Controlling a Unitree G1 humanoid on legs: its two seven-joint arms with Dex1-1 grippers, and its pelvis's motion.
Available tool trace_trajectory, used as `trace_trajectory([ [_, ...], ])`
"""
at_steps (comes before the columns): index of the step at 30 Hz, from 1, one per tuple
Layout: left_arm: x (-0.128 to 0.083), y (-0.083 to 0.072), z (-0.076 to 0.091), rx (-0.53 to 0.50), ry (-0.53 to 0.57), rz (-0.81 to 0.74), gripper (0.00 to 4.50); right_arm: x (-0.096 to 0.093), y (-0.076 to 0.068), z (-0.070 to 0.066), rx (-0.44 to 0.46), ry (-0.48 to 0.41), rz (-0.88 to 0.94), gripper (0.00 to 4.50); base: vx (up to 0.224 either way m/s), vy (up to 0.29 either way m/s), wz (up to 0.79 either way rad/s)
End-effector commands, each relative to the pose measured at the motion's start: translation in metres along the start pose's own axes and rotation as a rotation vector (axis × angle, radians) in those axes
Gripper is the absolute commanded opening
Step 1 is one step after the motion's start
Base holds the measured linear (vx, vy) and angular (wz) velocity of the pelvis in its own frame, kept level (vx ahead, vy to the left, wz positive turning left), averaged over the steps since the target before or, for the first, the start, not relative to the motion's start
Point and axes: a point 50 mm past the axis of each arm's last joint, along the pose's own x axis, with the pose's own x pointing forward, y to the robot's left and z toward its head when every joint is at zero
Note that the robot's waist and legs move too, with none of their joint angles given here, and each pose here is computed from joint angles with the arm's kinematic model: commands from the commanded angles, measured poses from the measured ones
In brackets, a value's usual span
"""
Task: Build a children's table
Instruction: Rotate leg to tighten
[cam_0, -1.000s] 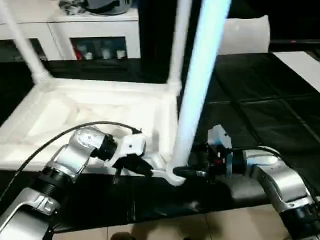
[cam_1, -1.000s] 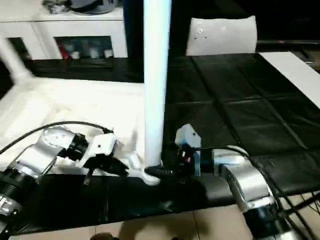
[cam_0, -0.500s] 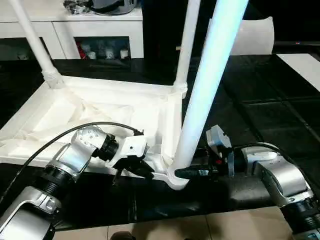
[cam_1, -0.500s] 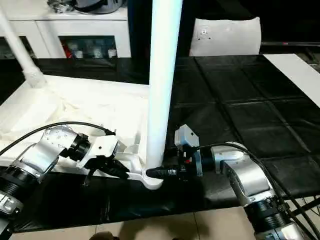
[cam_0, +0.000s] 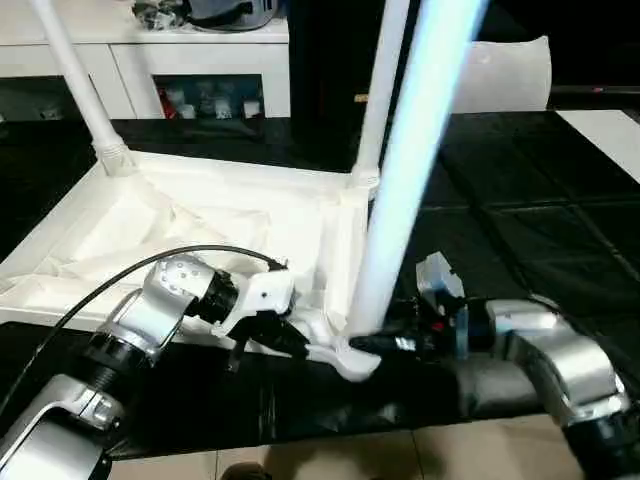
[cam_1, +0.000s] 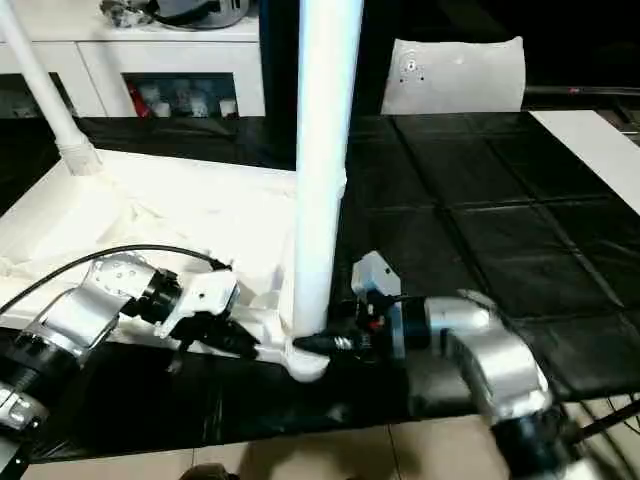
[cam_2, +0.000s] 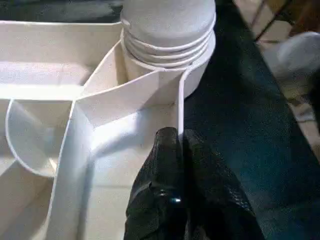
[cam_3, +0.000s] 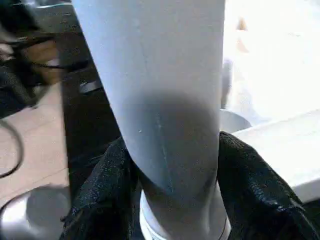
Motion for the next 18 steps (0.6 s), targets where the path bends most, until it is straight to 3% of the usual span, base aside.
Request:
trace_trajectory([
  [1, 0.007, 0.01, 0.013, -0.046, -0.069, 0.159, 0.0, 0.021, 0.009, -0.004, 0.041, 0.007, -0.044, 1.95, 0.0, 0.0, 0.0],
  [4, 0.02, 0.016, 0.025, -0.149, -0.14, 0.305, 0.0, 0.043, 0.004, -0.006, 0.136, -0.018, -0.216, 1.95, 0.0, 0.0, 0.0],
  [7, 0.026, 0.019, 0.03, -0.193, -0.163, 0.37, 0.0, 0.053, 0.003, -0.006, 0.179, -0.029, -0.281, 1.95, 0.0, 0.0, 0.0],
  [8, 0.034, 0.024, 0.037, -0.252, -0.198, 0.471, 0.0, 0.067, 0.003, -0.007, 0.224, -0.034, -0.361, 1.95, 0.0, 0.0, 0.0],
  [10, 0.037, 0.028, 0.042, -0.283, -0.221, 0.532, 0.0, 0.074, 0.002, -0.007, 0.238, -0.029, -0.405, 1.95, 0.0, 0.0, 0.0],
  [11, 0.044, 0.04, 0.055, -0.343, -0.286, 0.719, 0.0, 0.093, -0.006, -0.004, 0.282, -0.03, -0.538, 1.95, 0.0, 0.0, 0.0],
  [14, 0.044, 0.043, 0.061, -0.349, -0.287, 0.784, 0.0, 0.098, -0.012, 0.002, 0.302, -0.06, -0.612, 1.95, 0.014, 0.009, -0.09],
  [15, 0.044, 0.044, 0.062, -0.345, -0.287, 0.791, 0.0, 0.098, -0.014, 0.003, 0.287, -0.066, -0.634, 2.51, 0.105, 0.041, -0.17],
  [18, 0.043, 0.044, 0.062, -0.342, -0.271, 0.775, 0.0, 0.097, -0.018, 0.01, 0.307, -0.136, -0.666, 2.65, 0.053, 0.014, -0.03],
])
